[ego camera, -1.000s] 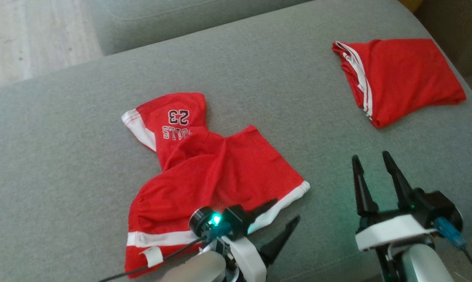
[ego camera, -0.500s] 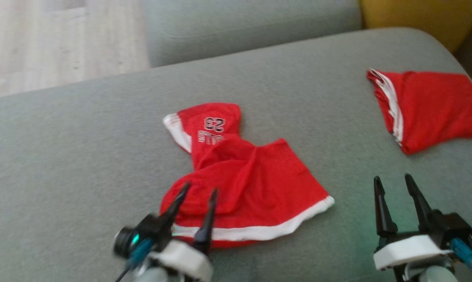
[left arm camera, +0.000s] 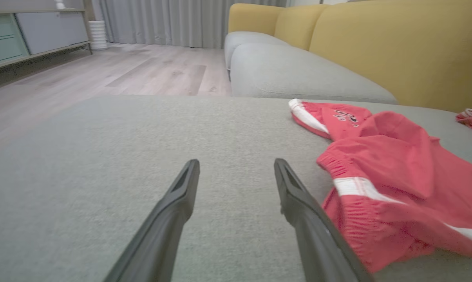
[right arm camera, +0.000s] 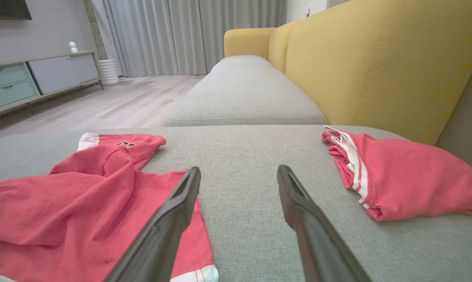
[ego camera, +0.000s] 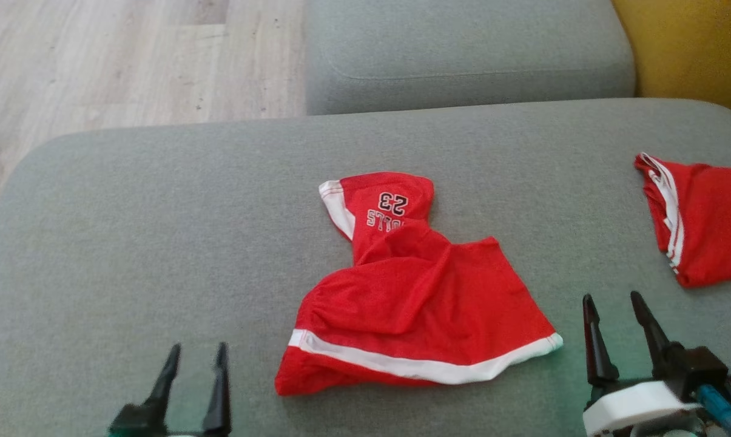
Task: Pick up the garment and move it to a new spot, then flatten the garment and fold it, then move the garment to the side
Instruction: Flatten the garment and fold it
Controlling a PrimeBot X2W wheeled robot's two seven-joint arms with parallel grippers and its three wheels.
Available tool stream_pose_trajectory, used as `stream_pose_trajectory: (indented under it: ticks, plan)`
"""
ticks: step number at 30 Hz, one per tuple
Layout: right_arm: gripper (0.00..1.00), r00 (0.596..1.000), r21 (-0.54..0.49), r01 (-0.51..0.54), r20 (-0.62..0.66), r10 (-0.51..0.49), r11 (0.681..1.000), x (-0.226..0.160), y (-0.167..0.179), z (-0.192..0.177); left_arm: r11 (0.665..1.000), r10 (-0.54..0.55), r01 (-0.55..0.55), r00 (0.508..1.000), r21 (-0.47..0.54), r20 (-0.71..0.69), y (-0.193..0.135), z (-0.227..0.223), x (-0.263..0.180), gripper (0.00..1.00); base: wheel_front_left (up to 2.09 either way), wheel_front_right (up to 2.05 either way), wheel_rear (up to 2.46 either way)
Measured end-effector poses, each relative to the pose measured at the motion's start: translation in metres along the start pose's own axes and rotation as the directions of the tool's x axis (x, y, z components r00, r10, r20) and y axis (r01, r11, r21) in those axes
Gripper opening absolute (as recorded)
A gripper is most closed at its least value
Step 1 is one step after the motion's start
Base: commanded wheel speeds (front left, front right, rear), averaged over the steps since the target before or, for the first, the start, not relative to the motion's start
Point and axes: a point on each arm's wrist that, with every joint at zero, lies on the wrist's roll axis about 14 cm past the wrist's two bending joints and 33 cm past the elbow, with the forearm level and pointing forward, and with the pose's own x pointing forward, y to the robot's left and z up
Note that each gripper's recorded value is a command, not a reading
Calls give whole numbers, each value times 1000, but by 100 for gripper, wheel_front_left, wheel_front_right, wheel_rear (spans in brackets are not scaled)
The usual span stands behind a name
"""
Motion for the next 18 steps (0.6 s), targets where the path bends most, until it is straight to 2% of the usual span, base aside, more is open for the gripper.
stream_pose_trajectory:
  ticks: [5,18]
  plan:
    - [100,999,4,-27,-33,27,1000,-1,9,-10,997,78,-77,997,-27,17,24,-1,-11,100,0,0,0]
    - [100,995,14,-70,-76,71,997,-4,23,-24,996,70,-68,997,-63,31,26,-6,-19,100,0,0,0]
